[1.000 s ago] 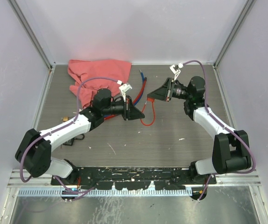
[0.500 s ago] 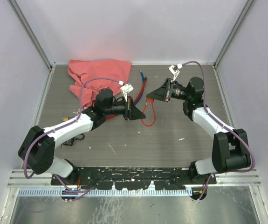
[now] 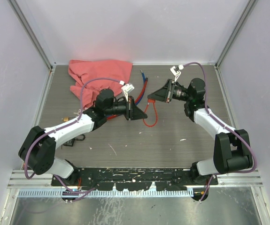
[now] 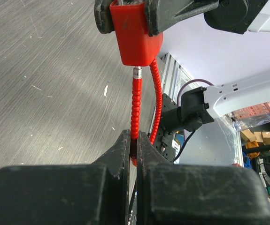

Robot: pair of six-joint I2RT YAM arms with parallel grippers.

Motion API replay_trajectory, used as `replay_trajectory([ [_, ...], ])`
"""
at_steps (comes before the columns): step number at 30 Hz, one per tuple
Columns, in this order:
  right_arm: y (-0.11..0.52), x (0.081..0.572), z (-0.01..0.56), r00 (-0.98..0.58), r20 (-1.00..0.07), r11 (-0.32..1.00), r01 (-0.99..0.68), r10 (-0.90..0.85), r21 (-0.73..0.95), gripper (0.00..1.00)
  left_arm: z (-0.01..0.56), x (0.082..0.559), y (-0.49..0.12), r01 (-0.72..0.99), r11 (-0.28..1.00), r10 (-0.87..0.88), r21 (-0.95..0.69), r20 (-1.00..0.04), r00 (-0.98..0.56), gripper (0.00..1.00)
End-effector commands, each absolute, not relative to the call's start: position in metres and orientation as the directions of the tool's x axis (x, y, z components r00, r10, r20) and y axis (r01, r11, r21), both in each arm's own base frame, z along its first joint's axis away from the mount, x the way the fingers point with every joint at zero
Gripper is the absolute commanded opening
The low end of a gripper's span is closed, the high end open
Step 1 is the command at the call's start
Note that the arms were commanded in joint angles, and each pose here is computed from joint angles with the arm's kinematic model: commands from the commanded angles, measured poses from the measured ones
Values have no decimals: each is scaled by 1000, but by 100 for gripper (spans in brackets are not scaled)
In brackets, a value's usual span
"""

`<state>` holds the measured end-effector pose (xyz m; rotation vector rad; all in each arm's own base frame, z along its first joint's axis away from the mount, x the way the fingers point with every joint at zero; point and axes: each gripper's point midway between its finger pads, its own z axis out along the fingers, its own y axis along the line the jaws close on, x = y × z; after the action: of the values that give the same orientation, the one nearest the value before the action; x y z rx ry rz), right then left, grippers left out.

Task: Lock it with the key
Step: Lock the lock.

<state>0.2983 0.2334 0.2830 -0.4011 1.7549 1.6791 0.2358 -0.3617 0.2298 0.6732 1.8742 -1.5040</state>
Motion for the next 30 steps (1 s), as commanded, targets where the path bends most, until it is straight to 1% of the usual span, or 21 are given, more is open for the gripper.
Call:
replay_trajectory([
  [1, 238, 295, 294, -685, -692, 112, -688, 225, 717, 1, 271, 239, -369, 798, 132, -70, -588, -809, -584, 0],
  [9, 239, 295, 293, -685, -691, 119, -685, 231, 719, 1, 279, 248, -369, 778, 151, -152, -610, -792, -592, 0],
  [16, 244, 295, 300, -685, -678, 92, -682, 265, 725, 1, 285, 260, -369, 768, 197, -215, -610, -791, -573, 0],
  [26, 246, 296, 304, -681, -667, 63, -684, 301, 727, 1, 298, 282, -365, 764, 277, -318, -582, -806, -498, 0],
  [30, 245, 295, 303, -670, -677, 71, -693, 304, 717, 1, 310, 288, -364, 770, 276, -368, -575, -804, -468, 0],
])
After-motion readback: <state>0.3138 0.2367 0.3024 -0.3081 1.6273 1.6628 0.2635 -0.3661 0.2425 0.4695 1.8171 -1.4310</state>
